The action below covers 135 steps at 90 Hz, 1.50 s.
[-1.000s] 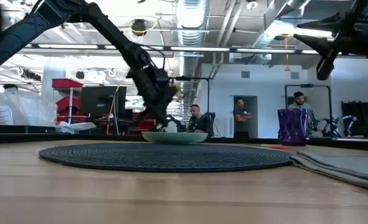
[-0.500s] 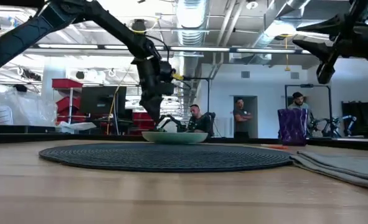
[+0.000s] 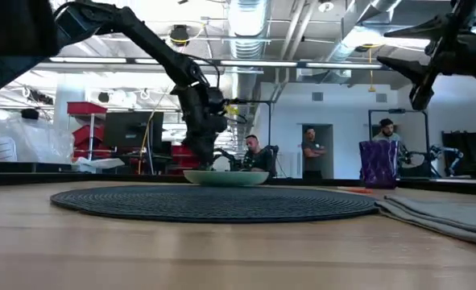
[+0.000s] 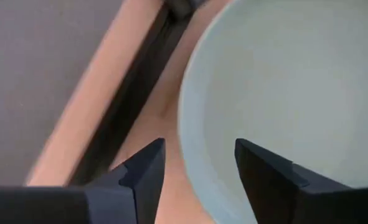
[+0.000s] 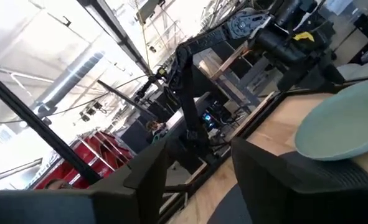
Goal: Set table place
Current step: Put the green plate on the blue placemat
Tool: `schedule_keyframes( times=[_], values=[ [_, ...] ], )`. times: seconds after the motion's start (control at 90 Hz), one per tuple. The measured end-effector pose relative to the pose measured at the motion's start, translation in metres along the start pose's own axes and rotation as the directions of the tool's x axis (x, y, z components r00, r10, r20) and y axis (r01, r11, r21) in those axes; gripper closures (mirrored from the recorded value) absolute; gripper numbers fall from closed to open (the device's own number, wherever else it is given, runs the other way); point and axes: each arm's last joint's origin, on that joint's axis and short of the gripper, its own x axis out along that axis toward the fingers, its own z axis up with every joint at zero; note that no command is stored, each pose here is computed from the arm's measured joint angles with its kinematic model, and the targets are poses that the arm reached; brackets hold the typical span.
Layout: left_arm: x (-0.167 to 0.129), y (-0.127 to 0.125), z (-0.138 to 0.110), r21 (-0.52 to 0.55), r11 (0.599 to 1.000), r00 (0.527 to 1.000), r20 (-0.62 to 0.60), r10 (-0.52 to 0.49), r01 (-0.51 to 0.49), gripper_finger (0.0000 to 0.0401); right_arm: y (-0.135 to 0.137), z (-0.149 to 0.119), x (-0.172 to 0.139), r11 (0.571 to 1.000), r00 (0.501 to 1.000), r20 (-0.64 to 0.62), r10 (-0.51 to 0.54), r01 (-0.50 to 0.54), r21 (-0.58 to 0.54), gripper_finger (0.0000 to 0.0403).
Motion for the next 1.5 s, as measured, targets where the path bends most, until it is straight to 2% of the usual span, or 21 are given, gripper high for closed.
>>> schedule_keyframes(
  times=[0.144,0.222,0.289,0.367,0.422,0.467,0.611,0.7,0.789,0.844,0.922,0.989,1.089,1.211,1.389,1.5],
  values=[
    [0.018,-0.007,-0.012,-0.007,1.000,0.998,-0.054,-0.018,0.018,0.0222,0.000,0.000,0.000,1.000,1.000,0.001,-0.001,0.001,0.000,0.0234],
    [0.025,-0.012,-0.015,-0.019,1.000,0.997,-0.070,-0.024,0.023,0.0237,0.000,0.000,0.000,1.000,1.000,-0.001,-0.002,0.002,-0.001,0.0233],
    [0.027,-0.016,-0.015,-0.010,1.000,0.997,-0.073,-0.025,0.025,0.0267,0.000,0.000,0.000,1.000,1.000,-0.002,-0.005,0.005,-0.012,0.0233],
    [0.027,-0.019,-0.012,0.004,1.000,0.998,-0.055,-0.024,0.024,0.0327,-0.002,-0.001,0.000,0.999,1.000,-0.005,-0.022,0.022,-0.034,0.0233],
    [0.024,-0.019,-0.009,-0.016,0.999,0.999,-0.039,-0.031,0.030,0.0371,-0.002,-0.001,0.000,0.999,0.999,0.003,-0.038,0.038,-0.037,0.0233],
    [0.021,-0.018,-0.006,-0.041,0.999,0.999,-0.015,-0.028,0.028,0.0385,-0.003,-0.001,0.000,0.998,0.999,0.009,-0.049,0.049,-0.039,0.0234],
    [0.007,-0.018,0.003,-0.067,0.997,1.000,0.005,-0.027,0.027,0.0397,-0.005,-0.003,0.000,0.996,0.997,-0.006,-0.082,0.081,-0.046,0.0241],
    [-0.011,-0.020,0.010,-0.076,0.994,0.996,0.009,-0.084,0.084,0.0400,-0.007,-0.004,0.000,0.994,0.995,-0.017,-0.099,0.098,-0.051,0.0247],
    [-0.028,-0.030,0.008,-0.099,0.982,0.985,-0.058,-0.165,0.159,0.0400,-0.007,-0.004,0.000,0.994,0.995,-0.016,-0.099,0.098,-0.050,0.0253],
    [-0.040,-0.042,0.006,-0.069,0.983,0.979,-0.101,-0.179,0.172,0.0401,-0.008,-0.005,0.000,0.993,0.994,-0.023,-0.106,0.105,-0.053,0.0255],
    [-0.062,-0.060,0.002,0.040,0.988,0.980,-0.133,-0.146,0.152,0.0401,-0.008,-0.006,-0.001,0.992,0.993,-0.028,-0.112,0.110,-0.055,0.0259],
    [-0.077,-0.068,-0.004,0.084,0.990,0.984,-0.152,-0.095,0.109,0.0401,-0.009,-0.007,-0.001,0.991,0.992,-0.039,-0.124,0.121,-0.058,0.0261],
    [-0.085,-0.072,-0.013,0.025,0.990,0.978,-0.158,-0.132,0.138,0.0401,-0.010,-0.007,-0.001,0.990,0.991,-0.044,-0.128,0.125,-0.060,0.0261],
    [-0.095,-0.098,-0.025,0.064,0.987,0.982,-0.127,-0.139,0.148,0.0401,-0.010,-0.007,-0.001,0.990,0.990,-0.047,-0.131,0.128,-0.061,0.0262],
    [-0.084,-0.136,-0.059,0.106,0.980,0.985,-0.051,-0.166,0.171,0.0401,-0.010,-0.007,-0.001,0.991,0.991,-0.048,-0.129,0.127,-0.041,0.0262],
    [-0.078,-0.158,-0.087,0.078,0.977,0.978,0.039,-0.203,0.200,0.0401,-0.010,-0.008,-0.001,0.991,0.991,-0.049,-0.128,0.126,-0.042,0.0262]
  ],
)
